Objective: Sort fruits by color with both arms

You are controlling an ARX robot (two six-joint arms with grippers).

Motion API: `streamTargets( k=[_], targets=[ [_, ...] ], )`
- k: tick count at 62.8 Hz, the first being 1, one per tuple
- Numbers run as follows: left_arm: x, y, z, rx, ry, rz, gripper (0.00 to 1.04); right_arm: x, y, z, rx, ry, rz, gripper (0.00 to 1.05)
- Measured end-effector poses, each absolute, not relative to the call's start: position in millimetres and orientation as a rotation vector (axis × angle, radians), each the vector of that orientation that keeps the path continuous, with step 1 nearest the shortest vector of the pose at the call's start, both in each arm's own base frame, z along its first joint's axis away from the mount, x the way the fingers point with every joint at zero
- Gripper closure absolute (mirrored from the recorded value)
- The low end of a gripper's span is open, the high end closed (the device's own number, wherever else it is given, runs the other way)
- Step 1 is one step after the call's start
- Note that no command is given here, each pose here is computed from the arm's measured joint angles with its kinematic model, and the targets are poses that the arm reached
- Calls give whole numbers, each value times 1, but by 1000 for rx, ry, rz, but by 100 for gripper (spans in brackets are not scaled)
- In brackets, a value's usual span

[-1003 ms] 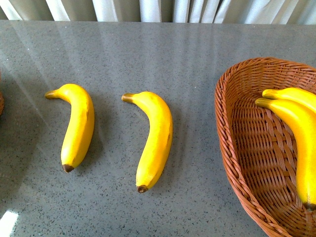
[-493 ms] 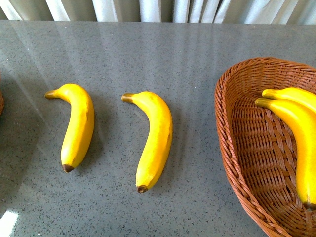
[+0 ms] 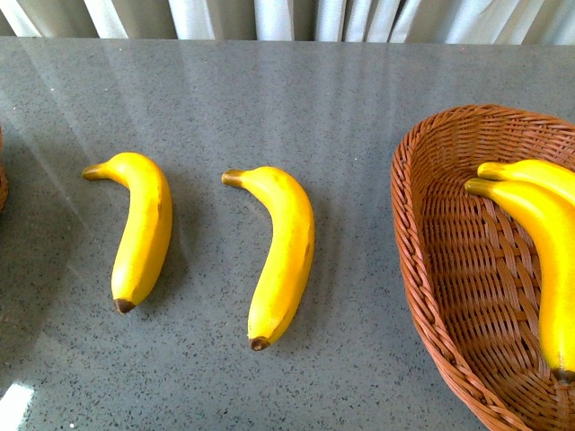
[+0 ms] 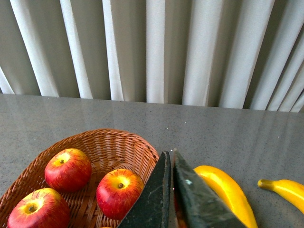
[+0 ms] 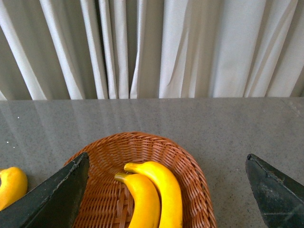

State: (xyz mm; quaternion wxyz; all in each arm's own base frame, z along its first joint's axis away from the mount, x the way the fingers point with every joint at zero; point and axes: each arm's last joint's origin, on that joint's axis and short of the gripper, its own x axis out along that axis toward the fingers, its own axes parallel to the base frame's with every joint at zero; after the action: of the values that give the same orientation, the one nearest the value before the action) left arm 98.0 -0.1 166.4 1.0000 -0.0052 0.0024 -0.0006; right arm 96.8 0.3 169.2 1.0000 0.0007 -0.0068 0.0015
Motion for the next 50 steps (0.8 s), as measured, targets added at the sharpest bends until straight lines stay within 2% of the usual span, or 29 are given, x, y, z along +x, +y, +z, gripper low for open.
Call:
streamTargets(
  k=[21, 28, 31, 48, 50],
  targets=[
    [98, 0, 166, -10, 5, -1, 34, 97, 0, 169, 1, -14, 3, 9],
    [98, 0, 166, -9, 5, -1, 7, 97, 0, 169, 1, -14, 3, 9],
    [98, 0, 166, -9, 5, -1, 10, 97, 0, 169, 1, -14, 3, 9],
    [98, 0, 166, -9, 4, -1, 9, 97, 0, 169, 1, -14, 3, 9],
    [98, 0, 166, -9, 4, -1, 9, 98, 0, 169, -24, 73, 65, 9]
  ],
)
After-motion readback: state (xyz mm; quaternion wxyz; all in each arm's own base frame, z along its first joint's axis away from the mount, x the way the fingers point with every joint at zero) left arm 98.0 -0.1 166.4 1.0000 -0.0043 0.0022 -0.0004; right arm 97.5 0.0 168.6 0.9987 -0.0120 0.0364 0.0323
